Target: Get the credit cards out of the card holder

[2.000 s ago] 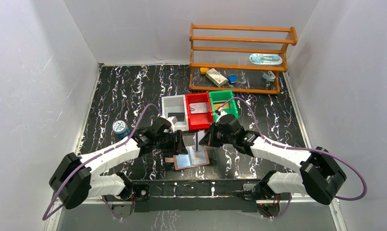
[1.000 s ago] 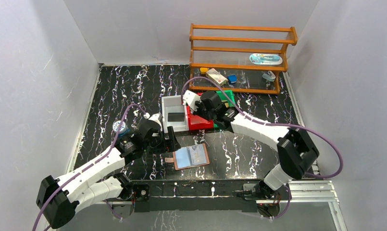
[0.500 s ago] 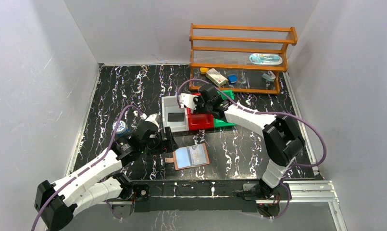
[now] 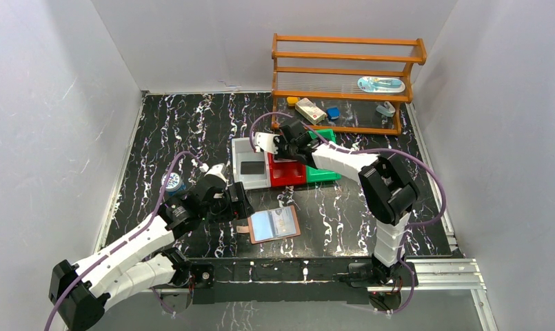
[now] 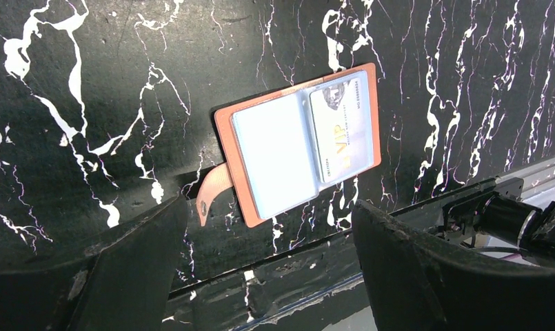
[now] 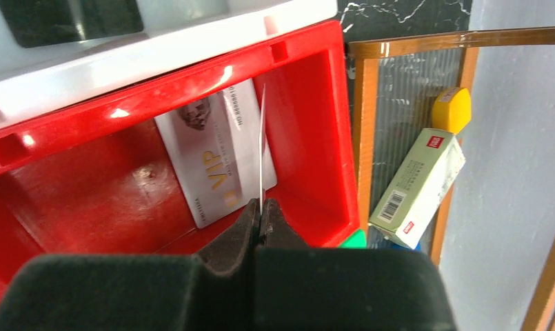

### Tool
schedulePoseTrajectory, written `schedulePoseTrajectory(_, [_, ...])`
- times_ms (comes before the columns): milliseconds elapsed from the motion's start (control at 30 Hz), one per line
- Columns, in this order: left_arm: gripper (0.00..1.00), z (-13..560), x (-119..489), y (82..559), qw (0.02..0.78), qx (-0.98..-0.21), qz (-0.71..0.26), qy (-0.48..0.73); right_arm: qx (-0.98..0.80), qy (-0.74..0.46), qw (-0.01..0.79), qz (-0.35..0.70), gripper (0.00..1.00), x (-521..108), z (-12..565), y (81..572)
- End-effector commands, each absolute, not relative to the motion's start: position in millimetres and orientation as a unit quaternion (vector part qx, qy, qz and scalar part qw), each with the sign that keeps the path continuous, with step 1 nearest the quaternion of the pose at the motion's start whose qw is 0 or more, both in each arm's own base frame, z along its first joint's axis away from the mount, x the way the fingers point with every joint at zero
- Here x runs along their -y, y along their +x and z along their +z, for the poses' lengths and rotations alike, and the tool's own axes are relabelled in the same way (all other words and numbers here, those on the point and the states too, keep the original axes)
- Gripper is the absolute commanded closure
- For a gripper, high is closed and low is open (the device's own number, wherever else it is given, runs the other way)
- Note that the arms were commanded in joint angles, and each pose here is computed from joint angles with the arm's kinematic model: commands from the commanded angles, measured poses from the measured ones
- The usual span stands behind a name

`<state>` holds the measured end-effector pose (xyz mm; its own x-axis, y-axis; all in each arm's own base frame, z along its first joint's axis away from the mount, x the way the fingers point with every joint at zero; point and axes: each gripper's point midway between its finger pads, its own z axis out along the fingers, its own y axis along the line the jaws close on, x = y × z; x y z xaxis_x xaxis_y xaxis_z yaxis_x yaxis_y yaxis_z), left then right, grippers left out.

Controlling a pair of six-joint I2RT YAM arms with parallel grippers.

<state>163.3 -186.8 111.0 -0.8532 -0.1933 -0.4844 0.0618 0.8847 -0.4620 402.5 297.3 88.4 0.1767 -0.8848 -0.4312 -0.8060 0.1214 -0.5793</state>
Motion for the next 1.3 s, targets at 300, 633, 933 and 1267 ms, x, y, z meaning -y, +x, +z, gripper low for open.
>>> schedulePoseTrajectory(300, [0.12, 117, 181, 164, 0.279, -0.931, -0.231, -0.045, -0.634, -0.654, 0.404, -0.077, 0.94, -310, 88, 435])
schedulePoseTrajectory(633, [0.12, 115, 181, 163, 0.274, -0.933, -0.228, -0.047, -0.636, -0.664, 0.386, -0.072, 0.82, -306, 79, 428])
schedulePoseTrajectory(933, [0.12, 111, 181, 162, 0.268, -0.935, -0.225, -0.048, -0.634, -0.667, 0.387, -0.053, 0.58, -305, 84, 416])
schedulePoseTrajectory(1267, [0.12, 108, 181, 162, 0.263, -0.938, -0.222, -0.048, -0.639, -0.646, 0.418, -0.017, 0.54, -309, 115, 404])
